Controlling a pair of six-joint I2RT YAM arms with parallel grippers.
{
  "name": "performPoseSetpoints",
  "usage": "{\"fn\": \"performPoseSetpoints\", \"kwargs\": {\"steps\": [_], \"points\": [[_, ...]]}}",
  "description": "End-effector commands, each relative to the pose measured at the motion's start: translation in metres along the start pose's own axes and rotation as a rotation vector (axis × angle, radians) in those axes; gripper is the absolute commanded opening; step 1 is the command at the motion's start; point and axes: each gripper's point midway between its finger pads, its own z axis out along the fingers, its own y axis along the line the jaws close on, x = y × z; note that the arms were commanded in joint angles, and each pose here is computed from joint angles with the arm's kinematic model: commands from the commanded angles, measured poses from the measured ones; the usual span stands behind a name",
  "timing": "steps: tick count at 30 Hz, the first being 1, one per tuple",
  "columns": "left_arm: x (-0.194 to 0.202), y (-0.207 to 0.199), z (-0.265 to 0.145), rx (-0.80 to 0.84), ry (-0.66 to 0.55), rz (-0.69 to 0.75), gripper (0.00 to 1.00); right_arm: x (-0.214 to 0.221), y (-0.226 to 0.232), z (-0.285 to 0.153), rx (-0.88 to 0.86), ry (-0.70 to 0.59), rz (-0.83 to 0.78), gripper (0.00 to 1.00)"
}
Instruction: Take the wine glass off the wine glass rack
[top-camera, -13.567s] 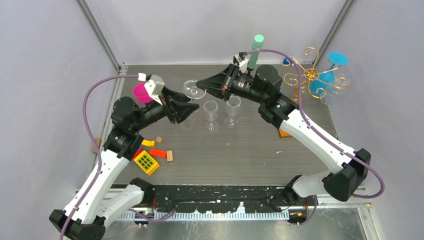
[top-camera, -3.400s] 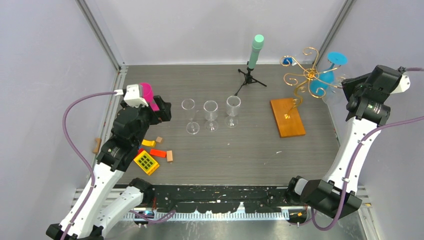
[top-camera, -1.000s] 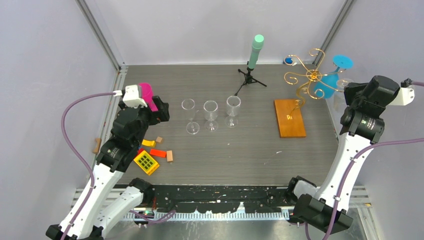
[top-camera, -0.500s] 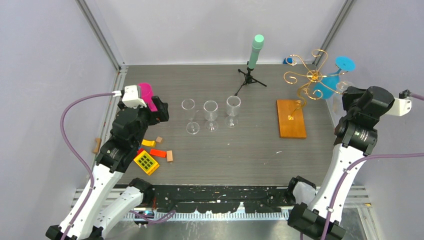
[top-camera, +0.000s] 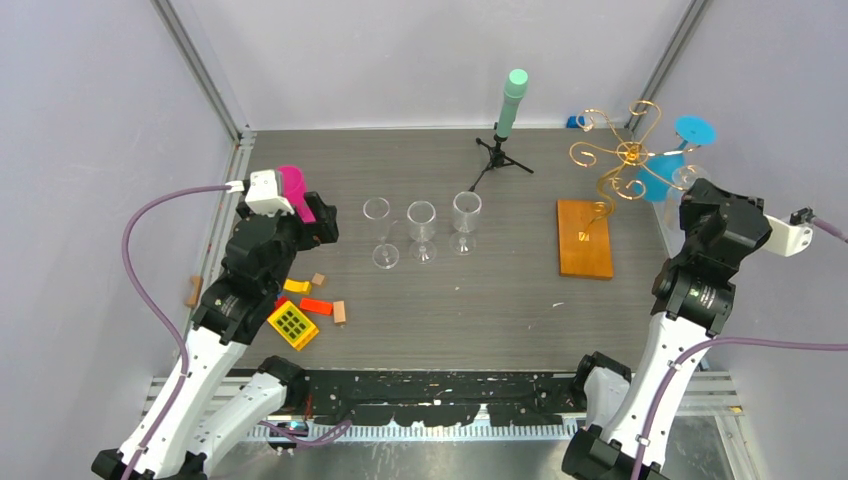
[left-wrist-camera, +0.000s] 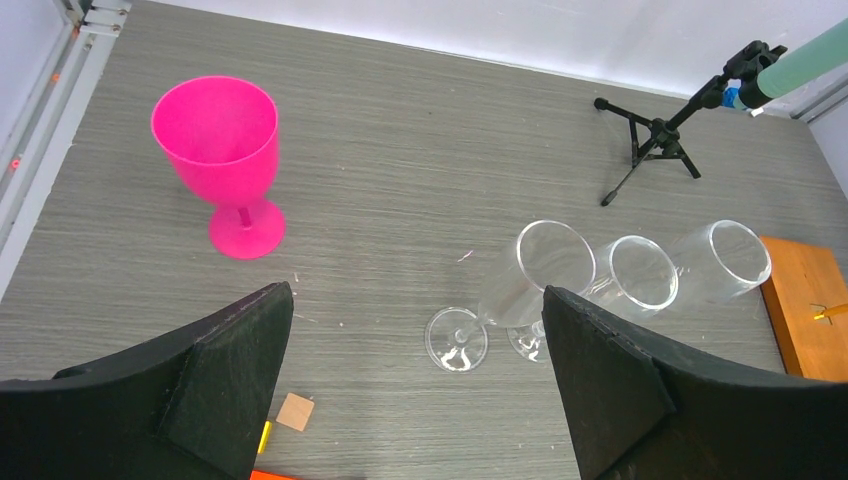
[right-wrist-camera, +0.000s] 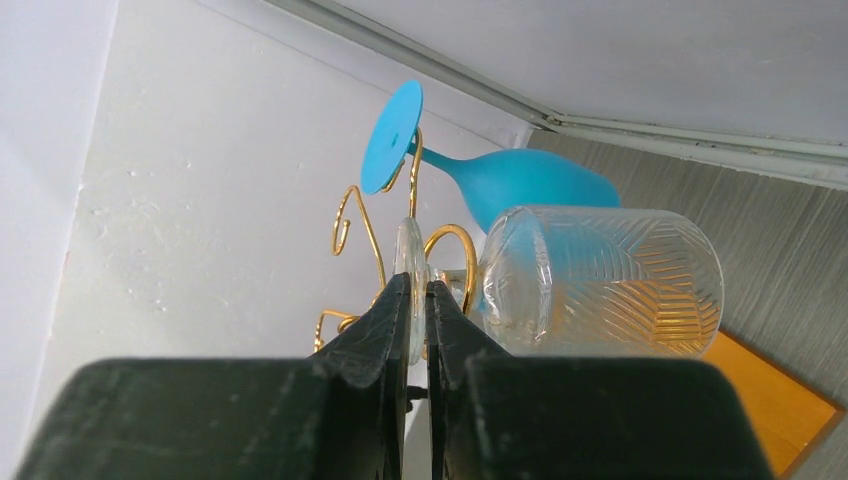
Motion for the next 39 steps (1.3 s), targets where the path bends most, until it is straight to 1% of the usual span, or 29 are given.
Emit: {"fn": "performPoseSetpoints", "kwargs": {"steps": [1,12,17,25,33,39], "points": [[-0.014,0.0,-0.003,-0.003,-0.036,0.005,0.98,-0.02,0.034,-0.009,-0.136,-0.077,0.109,0.0],[-0.012,-0.001,-0.002,0.0,-0.036,0.002,0.98,-0.023,0.024,-0.023,-0.099,-0.102,0.227,0.0],[-0.012,-0.001,-0.003,0.001,-0.037,0.0,0.98,-0.02,0.028,-0.02,-0.106,-0.078,0.217,0.0],[-0.014,0.0,-0.004,-0.004,-0.04,0.0,0.98,-0.013,0.037,0.004,-0.136,-0.041,0.221,0.0],[-0.013,0.002,-0.003,-0.011,-0.039,0.003,0.98,-0.022,0.057,0.013,-0.198,-0.058,0.247,0.0],[-0.013,0.002,-0.003,-0.011,-0.038,0.002,0.98,-0.033,0.066,0.015,-0.214,-0.101,0.211,0.0]]}}
